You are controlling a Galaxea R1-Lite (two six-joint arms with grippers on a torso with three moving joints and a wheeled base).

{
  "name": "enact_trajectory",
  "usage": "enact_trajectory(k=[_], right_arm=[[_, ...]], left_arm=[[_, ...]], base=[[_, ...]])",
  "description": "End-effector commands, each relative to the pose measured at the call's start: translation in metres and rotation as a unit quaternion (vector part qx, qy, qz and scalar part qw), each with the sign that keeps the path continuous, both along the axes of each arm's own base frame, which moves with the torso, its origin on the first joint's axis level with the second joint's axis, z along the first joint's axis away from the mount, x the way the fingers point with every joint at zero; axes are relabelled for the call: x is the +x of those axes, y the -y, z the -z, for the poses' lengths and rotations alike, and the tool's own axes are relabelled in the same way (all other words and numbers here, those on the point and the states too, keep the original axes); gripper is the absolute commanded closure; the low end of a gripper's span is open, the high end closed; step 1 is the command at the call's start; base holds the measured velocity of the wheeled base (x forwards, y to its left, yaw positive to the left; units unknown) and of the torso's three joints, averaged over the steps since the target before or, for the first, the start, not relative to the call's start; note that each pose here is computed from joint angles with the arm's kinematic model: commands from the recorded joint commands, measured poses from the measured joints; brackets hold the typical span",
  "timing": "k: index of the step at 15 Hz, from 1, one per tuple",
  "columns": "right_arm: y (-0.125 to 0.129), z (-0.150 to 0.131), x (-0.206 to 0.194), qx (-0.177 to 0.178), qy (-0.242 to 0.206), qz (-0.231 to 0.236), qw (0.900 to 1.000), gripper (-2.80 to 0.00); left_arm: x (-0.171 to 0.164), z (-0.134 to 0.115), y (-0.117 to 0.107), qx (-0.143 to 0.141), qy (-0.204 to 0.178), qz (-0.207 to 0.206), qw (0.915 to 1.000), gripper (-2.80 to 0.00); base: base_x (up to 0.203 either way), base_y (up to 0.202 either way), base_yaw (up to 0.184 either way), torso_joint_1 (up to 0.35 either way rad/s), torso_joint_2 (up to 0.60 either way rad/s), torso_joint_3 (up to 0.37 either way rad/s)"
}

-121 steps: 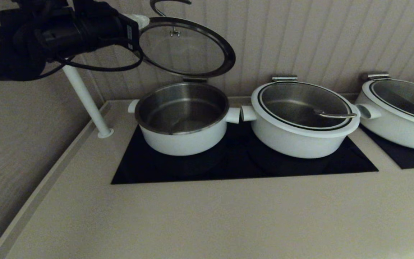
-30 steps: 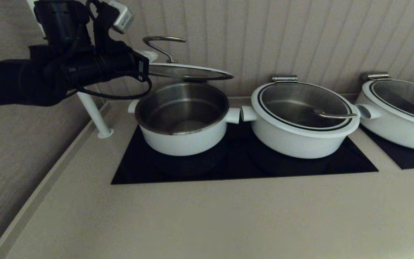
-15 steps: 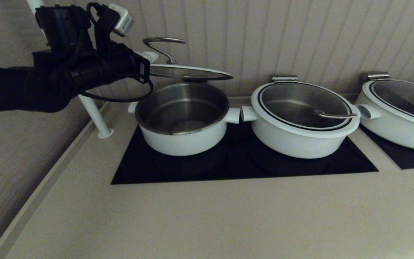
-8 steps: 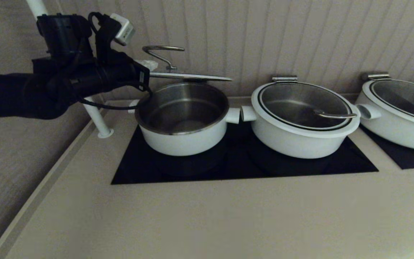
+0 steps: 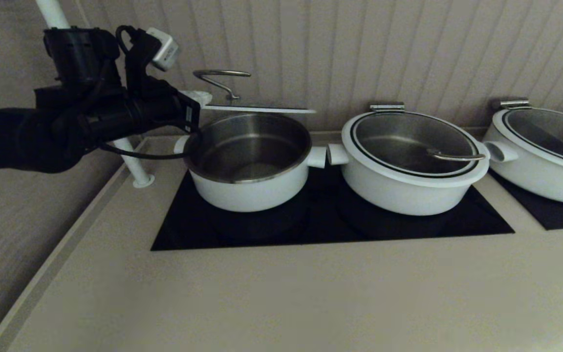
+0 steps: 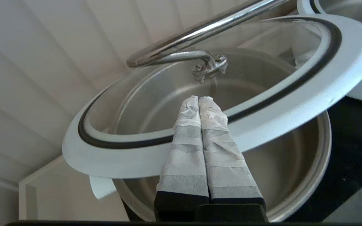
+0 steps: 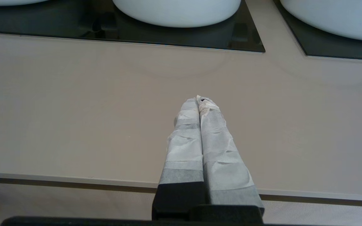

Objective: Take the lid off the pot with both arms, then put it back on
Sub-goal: Close the pot lid

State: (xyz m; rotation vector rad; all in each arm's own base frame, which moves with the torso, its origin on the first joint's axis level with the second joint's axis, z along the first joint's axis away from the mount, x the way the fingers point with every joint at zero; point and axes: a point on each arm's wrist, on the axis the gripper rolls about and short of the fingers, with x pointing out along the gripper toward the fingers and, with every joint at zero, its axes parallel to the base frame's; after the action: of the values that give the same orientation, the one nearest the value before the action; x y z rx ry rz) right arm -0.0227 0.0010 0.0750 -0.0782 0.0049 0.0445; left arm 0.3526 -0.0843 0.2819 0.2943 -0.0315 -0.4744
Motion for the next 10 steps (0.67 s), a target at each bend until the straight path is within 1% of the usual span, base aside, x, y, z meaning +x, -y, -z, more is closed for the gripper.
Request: enact_trajectory(k=[1,3,5,10], right_arm=[[0.0,0.0,0.0,-0.001,0.0,0.0,1.0,0.0],[0.0,0.0,0.0,-0.001,0.0,0.0,1.0,0.0],[0.0,0.0,0.0,-0.001,0.0,-0.001,1.0,0.0],[0.0,0.0,0.0,-0.001,0.0,0.0,1.0,0.0]], left_arm=[[-0.001,0.001,0.0,-0.003,0.016,0.001,0.9999,0.0],[-0.002,0.009,0.0,-0.005,0.026,0.001,0.9996,0.0],[-0.004,0.017,0.0,-0.004,0.016,0.001,0.9999,0.0],[-0.004,0.022,0.0,-0.001,0.008,0.0,1.0,0.0]], base=[[0.0,0.0,0.0,0.0,0.0,0.0],[0.0,0.0,0.0,0.0,0.0,0.0],[0.0,0.0,0.0,0.0,0.0,0.0],[0.0,0.0,0.0,0.0,0.0,0.0]])
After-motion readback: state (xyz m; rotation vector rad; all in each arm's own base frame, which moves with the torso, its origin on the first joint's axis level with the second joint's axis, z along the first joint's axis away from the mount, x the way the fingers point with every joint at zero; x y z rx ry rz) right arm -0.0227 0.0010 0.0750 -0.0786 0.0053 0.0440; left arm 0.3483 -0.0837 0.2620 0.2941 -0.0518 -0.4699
